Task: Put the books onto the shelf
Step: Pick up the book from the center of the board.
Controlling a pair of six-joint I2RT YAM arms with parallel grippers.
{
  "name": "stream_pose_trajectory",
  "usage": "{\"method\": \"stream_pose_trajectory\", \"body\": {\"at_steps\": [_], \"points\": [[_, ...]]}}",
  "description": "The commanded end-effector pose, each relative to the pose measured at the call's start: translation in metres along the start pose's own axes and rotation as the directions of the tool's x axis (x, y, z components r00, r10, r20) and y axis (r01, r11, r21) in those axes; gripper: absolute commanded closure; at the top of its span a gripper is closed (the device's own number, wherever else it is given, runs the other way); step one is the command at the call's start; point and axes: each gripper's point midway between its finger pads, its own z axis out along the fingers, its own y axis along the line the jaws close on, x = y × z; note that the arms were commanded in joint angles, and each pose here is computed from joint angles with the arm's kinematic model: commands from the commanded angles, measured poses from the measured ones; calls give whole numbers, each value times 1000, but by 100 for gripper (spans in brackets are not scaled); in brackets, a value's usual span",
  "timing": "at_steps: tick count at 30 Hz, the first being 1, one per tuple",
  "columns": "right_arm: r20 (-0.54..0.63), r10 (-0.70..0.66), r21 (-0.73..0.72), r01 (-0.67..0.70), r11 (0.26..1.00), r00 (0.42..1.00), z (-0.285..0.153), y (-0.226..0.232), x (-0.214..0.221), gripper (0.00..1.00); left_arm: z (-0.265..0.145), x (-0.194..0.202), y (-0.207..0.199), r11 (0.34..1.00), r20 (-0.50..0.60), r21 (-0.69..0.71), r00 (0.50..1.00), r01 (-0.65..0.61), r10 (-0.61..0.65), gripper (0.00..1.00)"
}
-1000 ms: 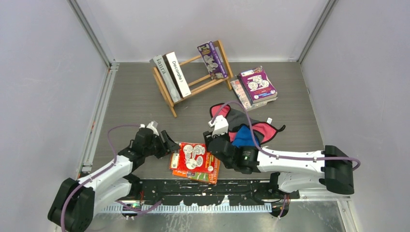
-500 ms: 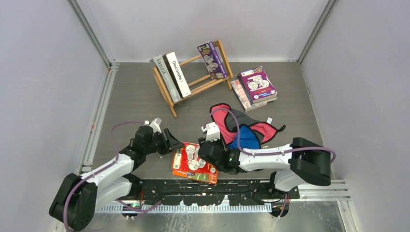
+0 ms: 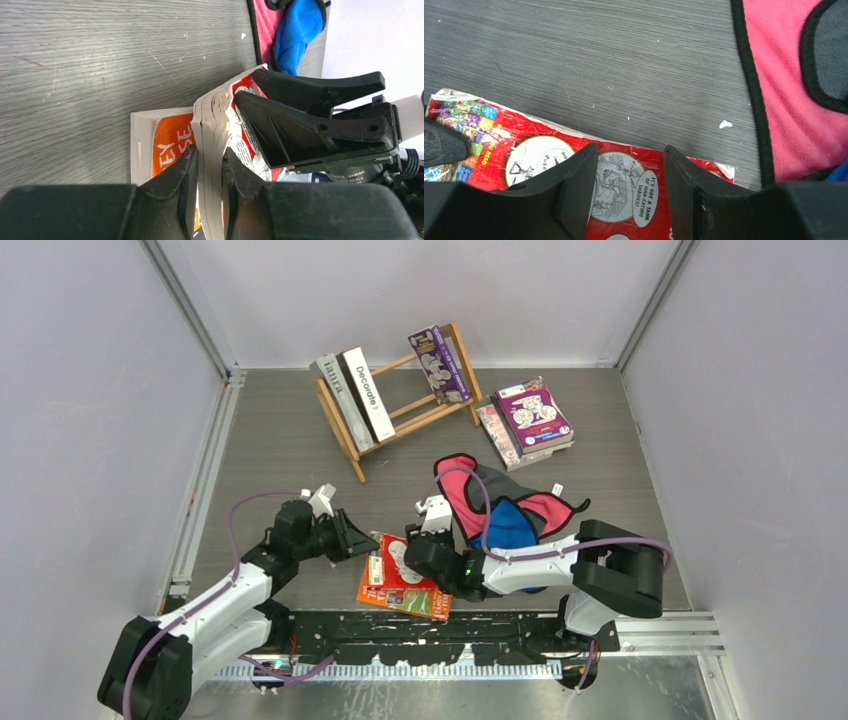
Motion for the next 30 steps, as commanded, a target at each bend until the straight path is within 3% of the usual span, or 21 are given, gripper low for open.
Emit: {"method": "stream_pose_trajectory", "body": {"at_steps": [1, 4, 5, 11, 18, 26, 30], "points": [[-16, 48, -53, -49, 997, 999, 1, 16, 2, 44, -6, -8, -47, 984, -21, 173, 999, -37, 41, 82], [-18, 50, -59, -51, 997, 999, 1, 19, 3, 44, -6, -10, -49, 983, -16, 182, 999, -28, 31, 99], [-18, 51, -61, -52, 997, 999, 1, 19, 3, 44, -5, -11, -49, 983, -8, 182, 1000, -21, 23, 100], [13, 12, -30, -11, 999, 1000, -4, 12, -10, 44, -10, -33, -45, 995, 108, 98, 994, 22, -33, 100], [93, -100, 37, 97, 995, 991, -26, -7, -56, 40, -25, -71, -42, 995, 286, -30, 955, 94, -81, 100], [138, -257, -4, 260, 966, 956, -56, -8, -87, 37, -20, -90, -48, 988, 315, -83, 944, 134, -101, 100], [155, -386, -53, 397, 916, 910, -66, 4, -85, 36, -15, -90, -54, 985, 297, -100, 949, 137, -102, 100]]}}
